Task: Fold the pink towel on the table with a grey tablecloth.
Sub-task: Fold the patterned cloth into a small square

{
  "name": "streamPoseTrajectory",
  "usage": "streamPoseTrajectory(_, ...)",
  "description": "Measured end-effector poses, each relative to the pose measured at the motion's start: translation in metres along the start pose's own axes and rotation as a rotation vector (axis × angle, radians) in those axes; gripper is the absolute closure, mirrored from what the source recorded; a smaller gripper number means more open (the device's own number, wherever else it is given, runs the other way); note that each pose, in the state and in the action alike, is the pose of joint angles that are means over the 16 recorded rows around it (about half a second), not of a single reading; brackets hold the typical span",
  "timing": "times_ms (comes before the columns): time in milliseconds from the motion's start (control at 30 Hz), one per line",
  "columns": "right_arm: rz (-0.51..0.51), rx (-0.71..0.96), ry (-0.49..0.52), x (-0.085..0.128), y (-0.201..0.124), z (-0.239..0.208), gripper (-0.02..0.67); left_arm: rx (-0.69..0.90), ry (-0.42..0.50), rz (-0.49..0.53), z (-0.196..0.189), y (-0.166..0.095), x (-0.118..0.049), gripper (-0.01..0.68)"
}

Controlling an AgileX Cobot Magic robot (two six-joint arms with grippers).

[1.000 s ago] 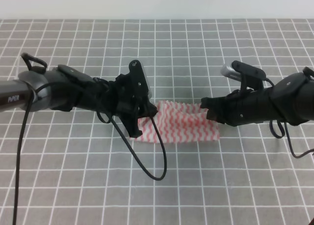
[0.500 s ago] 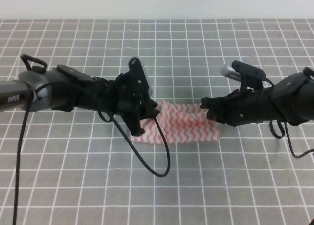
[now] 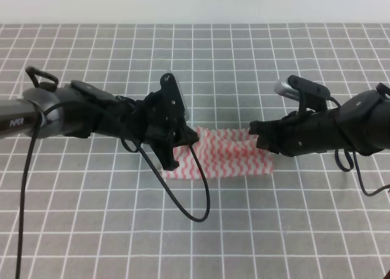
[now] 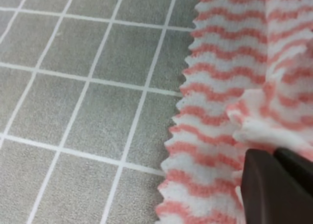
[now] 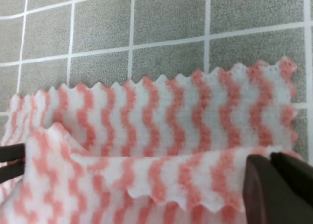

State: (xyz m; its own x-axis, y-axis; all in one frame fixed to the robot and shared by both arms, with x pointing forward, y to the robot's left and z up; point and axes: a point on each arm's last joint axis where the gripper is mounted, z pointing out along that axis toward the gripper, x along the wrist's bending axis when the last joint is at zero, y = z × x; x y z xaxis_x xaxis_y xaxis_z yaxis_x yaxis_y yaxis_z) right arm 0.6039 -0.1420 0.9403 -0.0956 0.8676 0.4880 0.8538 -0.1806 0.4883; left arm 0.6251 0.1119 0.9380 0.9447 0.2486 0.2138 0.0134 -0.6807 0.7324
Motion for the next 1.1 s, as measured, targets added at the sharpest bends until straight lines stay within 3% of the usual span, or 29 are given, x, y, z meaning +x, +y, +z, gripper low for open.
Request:
streamPoseTrajectory(200,-0.001,0.001,0.002,0.0,0.0,-0.001,0.663,0.012,-0.011,-0.02,-0.001,0.0,-0.001,0.668)
streamPoseTrajectory(767,0.0,0.009,0.004,0.0,-0.001,0.0,0.663,0.001,0.03,-0.039,-0.018,0.014,0.002,0.671)
streamPoseTrajectory(1100,0.0,0.009,0.004,0.0,-0.001,0.001,0.663,-0.025,0.003,-0.13,-0.014,0.014,0.0,0.597)
